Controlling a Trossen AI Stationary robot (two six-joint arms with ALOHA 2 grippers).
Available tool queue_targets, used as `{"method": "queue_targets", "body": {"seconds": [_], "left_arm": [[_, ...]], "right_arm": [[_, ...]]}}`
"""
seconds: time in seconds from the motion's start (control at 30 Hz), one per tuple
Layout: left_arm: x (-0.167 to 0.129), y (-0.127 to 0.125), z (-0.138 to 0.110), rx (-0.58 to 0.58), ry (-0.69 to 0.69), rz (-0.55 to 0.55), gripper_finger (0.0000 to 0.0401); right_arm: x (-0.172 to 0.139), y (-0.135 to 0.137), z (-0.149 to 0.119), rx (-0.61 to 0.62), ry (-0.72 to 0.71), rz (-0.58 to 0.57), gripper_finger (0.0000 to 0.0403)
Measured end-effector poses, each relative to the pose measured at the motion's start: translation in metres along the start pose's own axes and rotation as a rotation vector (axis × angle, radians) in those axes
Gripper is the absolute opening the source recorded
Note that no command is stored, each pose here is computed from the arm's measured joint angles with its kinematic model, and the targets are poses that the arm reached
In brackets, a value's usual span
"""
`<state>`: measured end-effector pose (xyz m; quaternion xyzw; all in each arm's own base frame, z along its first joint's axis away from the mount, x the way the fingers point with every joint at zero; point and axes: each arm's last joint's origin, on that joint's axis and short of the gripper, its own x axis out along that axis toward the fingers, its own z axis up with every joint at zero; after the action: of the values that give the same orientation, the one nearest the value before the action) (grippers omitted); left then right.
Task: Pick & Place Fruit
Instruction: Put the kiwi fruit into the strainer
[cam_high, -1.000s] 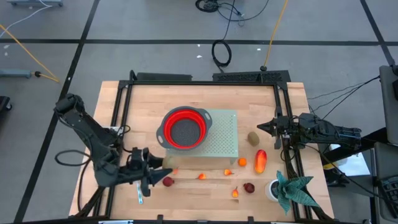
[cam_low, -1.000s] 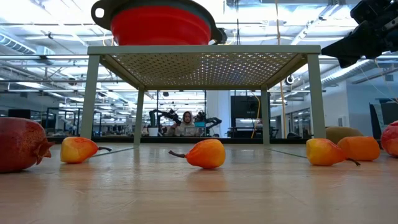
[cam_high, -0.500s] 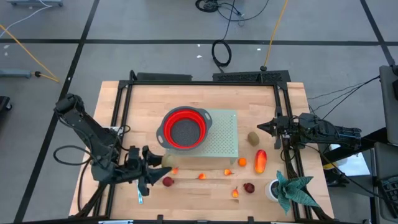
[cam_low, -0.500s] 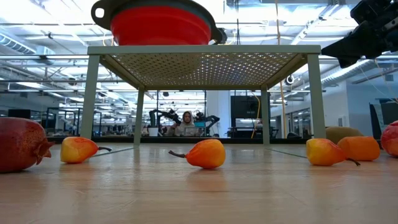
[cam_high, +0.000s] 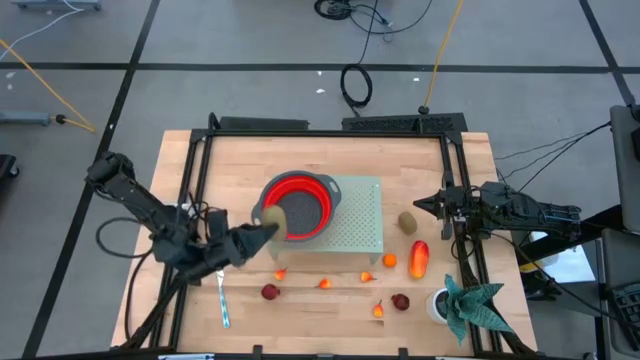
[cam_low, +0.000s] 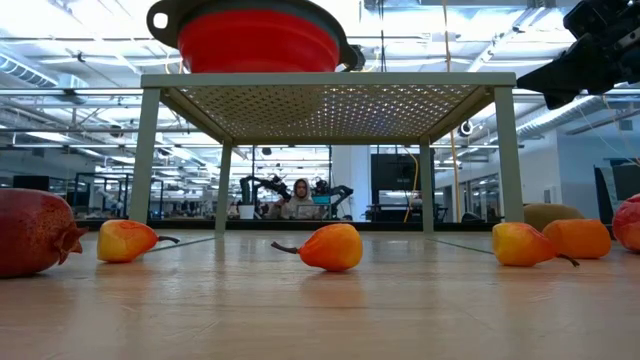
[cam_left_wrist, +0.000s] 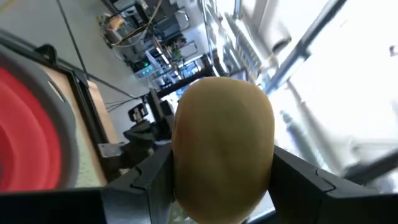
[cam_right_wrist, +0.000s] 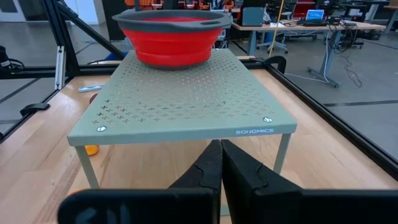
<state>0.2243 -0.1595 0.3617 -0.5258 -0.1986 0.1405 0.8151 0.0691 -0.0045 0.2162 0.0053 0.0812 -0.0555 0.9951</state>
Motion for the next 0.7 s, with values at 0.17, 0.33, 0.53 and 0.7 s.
{"method": "queue_targets", "body": {"seconds": [0.17, 0.33, 0.53, 0.7], "left_arm": [[0.0065, -0.0001, 0.0057, -0.135, -0.040, -0.006, 0.0212], [0.0099, 0.0010, 0.0074, -0.218, -0.052, -0.006, 0.0212], [0.0097, 0.0012, 0.0065, -0.168, -0.040, -0.010, 0.0212], [0.0097, 0.0033, 0.0006, 0.248, 0.044, -0.056, 0.0212]], "right_arm": [[0.0000, 0.0000, 0.0000, 0.000, 0.000, 0.000, 0.0000], [0.0000, 0.0000, 0.0000, 0.000, 0.000, 0.000, 0.0000], [0.0000, 0.0000, -0.0001, 0.000, 0.000, 0.000, 0.0000], [0.0000, 0.0000, 0.0000, 0.000, 0.000, 0.000, 0.0000]]}}
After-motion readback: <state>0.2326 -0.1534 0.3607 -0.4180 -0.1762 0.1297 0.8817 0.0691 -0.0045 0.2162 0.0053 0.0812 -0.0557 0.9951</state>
